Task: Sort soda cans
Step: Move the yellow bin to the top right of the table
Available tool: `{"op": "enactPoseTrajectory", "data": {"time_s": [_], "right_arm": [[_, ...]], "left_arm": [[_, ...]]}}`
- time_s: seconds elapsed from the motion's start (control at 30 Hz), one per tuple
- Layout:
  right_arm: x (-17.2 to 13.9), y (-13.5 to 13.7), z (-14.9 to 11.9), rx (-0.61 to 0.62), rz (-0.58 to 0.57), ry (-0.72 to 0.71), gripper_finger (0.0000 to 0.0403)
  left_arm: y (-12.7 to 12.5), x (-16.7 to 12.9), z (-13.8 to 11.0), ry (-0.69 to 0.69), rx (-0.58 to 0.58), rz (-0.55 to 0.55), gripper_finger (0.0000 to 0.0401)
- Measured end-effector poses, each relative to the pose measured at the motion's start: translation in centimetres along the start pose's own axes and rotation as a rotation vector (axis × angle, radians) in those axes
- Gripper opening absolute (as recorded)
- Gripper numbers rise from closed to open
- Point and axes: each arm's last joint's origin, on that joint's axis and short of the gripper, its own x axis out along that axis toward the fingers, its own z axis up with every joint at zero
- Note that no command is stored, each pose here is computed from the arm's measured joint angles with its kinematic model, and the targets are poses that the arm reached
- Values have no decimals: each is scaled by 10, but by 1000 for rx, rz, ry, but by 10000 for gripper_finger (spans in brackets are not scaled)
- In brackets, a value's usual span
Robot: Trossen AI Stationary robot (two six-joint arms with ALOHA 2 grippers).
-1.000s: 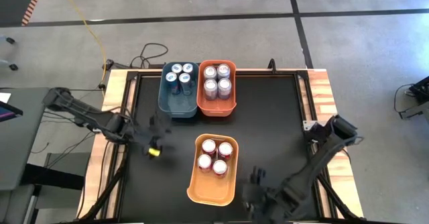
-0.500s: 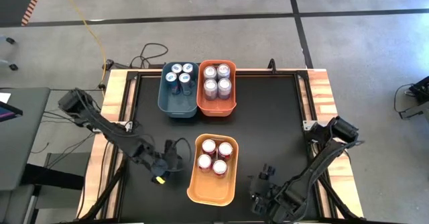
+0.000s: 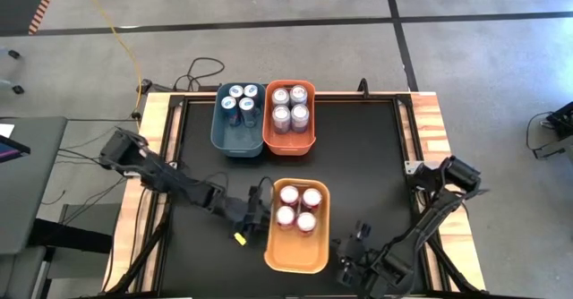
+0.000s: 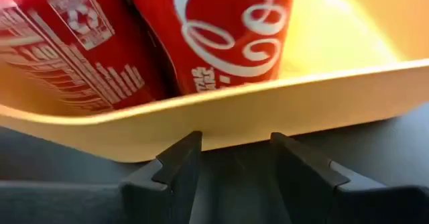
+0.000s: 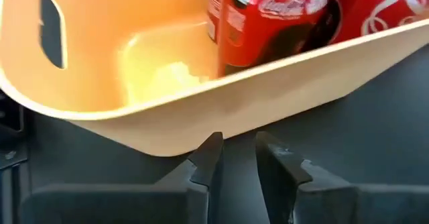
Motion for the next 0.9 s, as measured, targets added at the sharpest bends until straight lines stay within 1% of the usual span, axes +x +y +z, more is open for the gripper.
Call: {"op": "enactPoseTrajectory", "data": {"time_s": [0.13, 0.2, 0.33, 0.4, 0.5, 0.57, 0.63, 0.7, 0.8, 0.9], "right_arm": [[-18, -6, -5, 26, -13, 4, 102], [-31, -13, -3, 58, -35, -40, 102], [-57, -37, 7, 170, -93, -174, 102], [-64, -50, 15, 252, -123, -202, 102], [-64, -66, 29, 360, -193, -212, 102], [-61, -77, 40, 407, -254, -174, 102], [-59, -91, 52, 452, -325, -74, 102], [-58, -103, 65, 461, -370, 12, 102], [-55, -122, 87, 432, -380, 73, 102], [-51, -141, 111, 375, -348, 116, 102]], "left_arm": [[15, 16, -6, -35, -40, -16, 173], [23, 22, -6, -42, -49, -1, 173], [36, 29, 3, -74, -60, -16, 173], [41, 30, 8, -93, -60, -26, 173], [47, 32, 17, -118, -68, -20, 173], [49, 33, 21, -131, -69, -15, 173], [50, 33, 23, -138, -68, -15, 173], [50, 33, 24, -139, -68, -15, 173], [50, 33, 24, -135, -68, -15, 173], [50, 30, 25, -121, -68, -16, 173]]}}
